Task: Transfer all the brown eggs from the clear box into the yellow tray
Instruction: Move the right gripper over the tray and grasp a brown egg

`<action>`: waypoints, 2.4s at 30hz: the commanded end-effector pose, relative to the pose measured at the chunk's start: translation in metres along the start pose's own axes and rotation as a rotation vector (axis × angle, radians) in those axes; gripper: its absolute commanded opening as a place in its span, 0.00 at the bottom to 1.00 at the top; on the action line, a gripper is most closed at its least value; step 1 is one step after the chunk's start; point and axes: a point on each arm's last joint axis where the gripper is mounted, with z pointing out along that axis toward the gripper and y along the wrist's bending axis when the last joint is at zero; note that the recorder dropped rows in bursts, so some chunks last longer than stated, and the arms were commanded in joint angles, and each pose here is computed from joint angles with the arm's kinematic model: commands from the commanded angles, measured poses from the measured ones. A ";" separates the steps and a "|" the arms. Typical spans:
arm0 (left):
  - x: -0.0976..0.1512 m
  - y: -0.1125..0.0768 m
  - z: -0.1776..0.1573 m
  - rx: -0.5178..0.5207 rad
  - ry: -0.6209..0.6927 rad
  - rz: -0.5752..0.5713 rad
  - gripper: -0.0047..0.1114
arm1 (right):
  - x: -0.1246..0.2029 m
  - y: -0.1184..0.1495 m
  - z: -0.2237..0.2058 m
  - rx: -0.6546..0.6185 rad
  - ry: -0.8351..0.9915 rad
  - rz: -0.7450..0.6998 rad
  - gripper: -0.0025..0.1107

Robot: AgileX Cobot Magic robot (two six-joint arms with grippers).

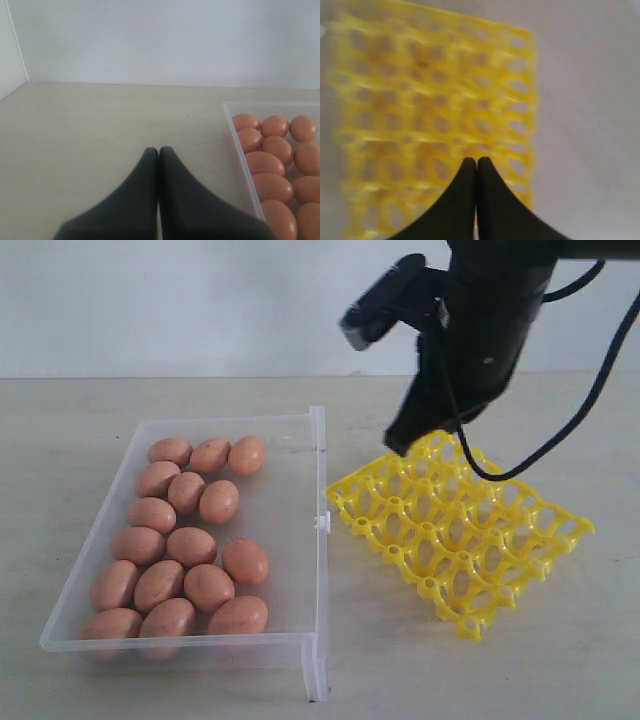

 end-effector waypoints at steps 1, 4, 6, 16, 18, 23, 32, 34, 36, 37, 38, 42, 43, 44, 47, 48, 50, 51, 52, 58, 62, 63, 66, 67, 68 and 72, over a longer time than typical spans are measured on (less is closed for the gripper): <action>-0.002 0.000 -0.001 0.007 -0.008 -0.004 0.00 | -0.039 0.015 -0.037 -0.326 -0.273 0.048 0.02; -0.002 0.000 -0.001 0.007 -0.008 -0.004 0.00 | -0.065 0.013 -0.039 -0.394 -0.334 0.092 0.02; -0.002 0.000 -0.001 0.007 -0.008 -0.004 0.00 | -0.080 0.014 -0.025 -0.424 -0.278 0.092 0.02; -0.002 0.000 -0.001 0.007 -0.008 -0.004 0.00 | -0.110 0.040 0.044 -0.609 -0.103 0.106 0.16; -0.002 0.000 -0.001 0.007 -0.008 -0.004 0.00 | -0.111 0.047 0.048 -0.604 -0.093 0.079 0.30; -0.002 0.000 -0.001 0.007 -0.008 -0.004 0.00 | -0.114 0.067 0.058 -0.615 -0.069 0.049 0.51; -0.002 0.000 -0.001 0.007 -0.008 -0.004 0.00 | -0.112 0.092 0.090 -0.619 0.041 0.068 0.51; -0.002 0.000 -0.001 0.007 -0.008 -0.004 0.00 | -0.111 0.095 0.096 -0.621 0.054 0.067 0.51; -0.002 0.000 -0.001 0.007 -0.008 -0.004 0.00 | -0.111 0.097 0.101 -0.622 0.067 0.065 0.51; -0.002 0.000 -0.001 0.007 -0.008 -0.004 0.00 | -0.110 0.098 0.103 -0.620 0.072 0.064 0.51; -0.002 0.000 -0.001 0.007 -0.008 -0.004 0.00 | -0.110 0.100 0.107 -0.622 0.081 0.062 0.51; -0.002 0.000 -0.001 0.007 -0.008 -0.004 0.00 | -0.109 0.103 0.113 -0.623 0.099 0.074 0.51; -0.002 0.000 -0.001 0.007 -0.008 -0.004 0.00 | -0.108 0.105 0.117 -0.626 0.108 0.075 0.51; -0.002 0.000 -0.001 0.007 -0.008 -0.004 0.00 | -0.108 0.105 0.119 -0.625 0.111 0.074 0.51; -0.002 0.000 -0.001 0.007 -0.008 -0.004 0.00 | -0.105 0.111 0.134 -0.633 0.150 0.094 0.51; -0.002 0.000 -0.001 0.007 -0.008 -0.004 0.00 | -0.105 0.111 0.135 -0.637 0.153 0.098 0.51; -0.002 0.000 -0.001 0.007 -0.008 -0.004 0.00 | -0.103 0.114 0.140 -0.645 0.165 0.104 0.51; -0.002 0.000 -0.001 0.007 -0.008 -0.004 0.00 | -0.103 0.114 0.142 -0.645 0.170 0.104 0.51; -0.002 0.000 -0.001 0.007 -0.008 -0.004 0.00 | -0.103 0.115 0.142 -0.645 0.171 0.104 0.51; -0.002 0.000 -0.001 0.007 -0.008 -0.004 0.00 | -0.103 0.115 0.143 -0.647 0.173 0.110 0.02; -0.002 0.000 -0.001 0.007 -0.008 -0.004 0.00 | -0.103 0.111 0.142 -0.645 0.159 0.090 0.02; -0.002 0.000 -0.001 0.007 -0.008 -0.004 0.00 | -0.104 0.110 0.140 -0.644 0.155 0.090 0.02; -0.002 0.000 -0.001 0.007 -0.008 -0.004 0.00 | -0.105 0.108 0.135 -0.640 0.146 0.115 0.02; -0.002 0.000 -0.001 0.007 -0.008 -0.004 0.00 | -0.110 0.106 0.130 -0.627 0.108 0.161 0.02; -0.002 0.000 -0.001 0.007 -0.008 -0.004 0.00 | -0.117 0.101 0.121 -0.611 0.039 0.202 0.02; -0.002 0.000 -0.001 0.007 -0.008 -0.004 0.00 | -0.131 0.088 0.093 -0.573 -0.126 0.237 0.02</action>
